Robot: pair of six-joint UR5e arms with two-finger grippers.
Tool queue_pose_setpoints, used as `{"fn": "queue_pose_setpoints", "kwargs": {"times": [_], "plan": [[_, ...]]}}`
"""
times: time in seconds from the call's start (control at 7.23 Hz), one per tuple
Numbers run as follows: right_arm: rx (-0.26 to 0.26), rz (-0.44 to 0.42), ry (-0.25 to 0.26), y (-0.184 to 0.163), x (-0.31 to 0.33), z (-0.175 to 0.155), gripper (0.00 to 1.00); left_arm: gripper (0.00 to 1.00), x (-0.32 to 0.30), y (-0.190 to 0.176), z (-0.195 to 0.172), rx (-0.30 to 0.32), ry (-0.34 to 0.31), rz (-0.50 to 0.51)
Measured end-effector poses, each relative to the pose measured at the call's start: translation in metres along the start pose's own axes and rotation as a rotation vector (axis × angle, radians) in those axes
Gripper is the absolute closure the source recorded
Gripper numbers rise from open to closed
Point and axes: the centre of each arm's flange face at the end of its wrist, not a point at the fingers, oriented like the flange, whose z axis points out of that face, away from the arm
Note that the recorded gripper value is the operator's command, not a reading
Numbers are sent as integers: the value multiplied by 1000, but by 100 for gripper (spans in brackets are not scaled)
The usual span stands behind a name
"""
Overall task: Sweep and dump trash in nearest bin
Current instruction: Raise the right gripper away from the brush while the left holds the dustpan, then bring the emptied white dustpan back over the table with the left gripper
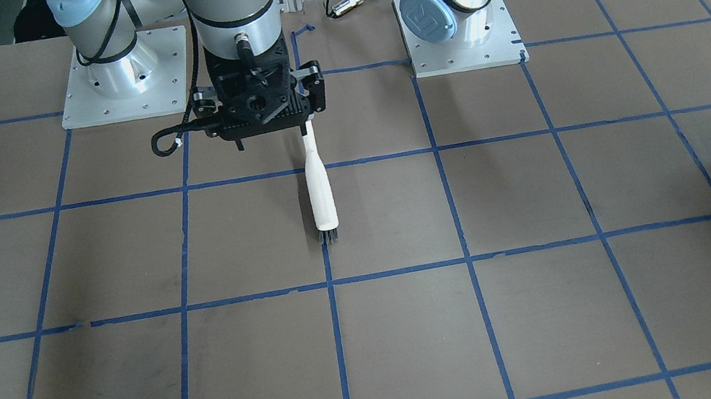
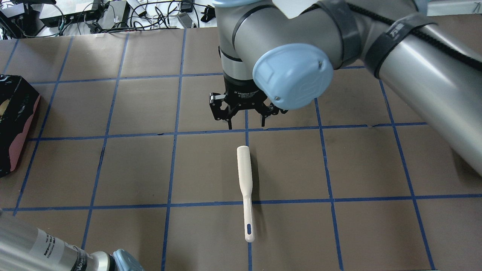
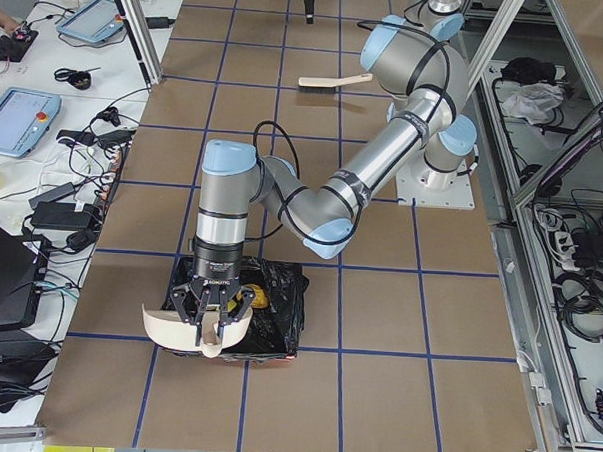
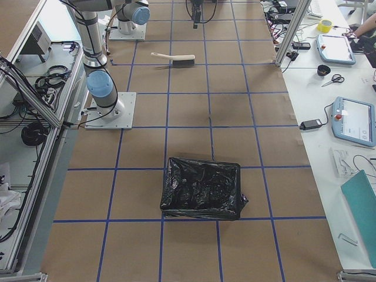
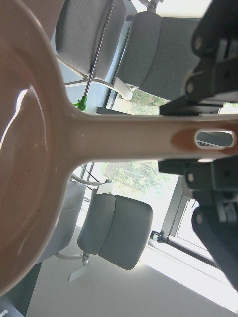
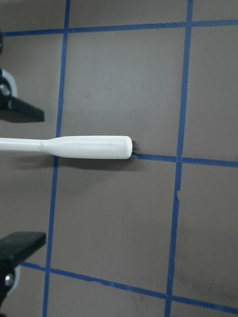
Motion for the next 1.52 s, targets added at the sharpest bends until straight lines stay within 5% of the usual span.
{"fn": "queue_pose_setpoints", "kwargs": {"times": [0.28,0.69,1.24,1.52], "plan": [[-20,-49,25,3,60,-22,0,100,-12,-8,-21,65,-59,-27],[-29,-39,27,35,117,-19,1,100,-30,-48,-53,181,-44,-146],[128,8,43,29,137,-28,0,100,-47,-157,-132,325,79,-379],[148,36,44,24,148,-30,0,100,-35,-223,-163,365,150,-491]]}}
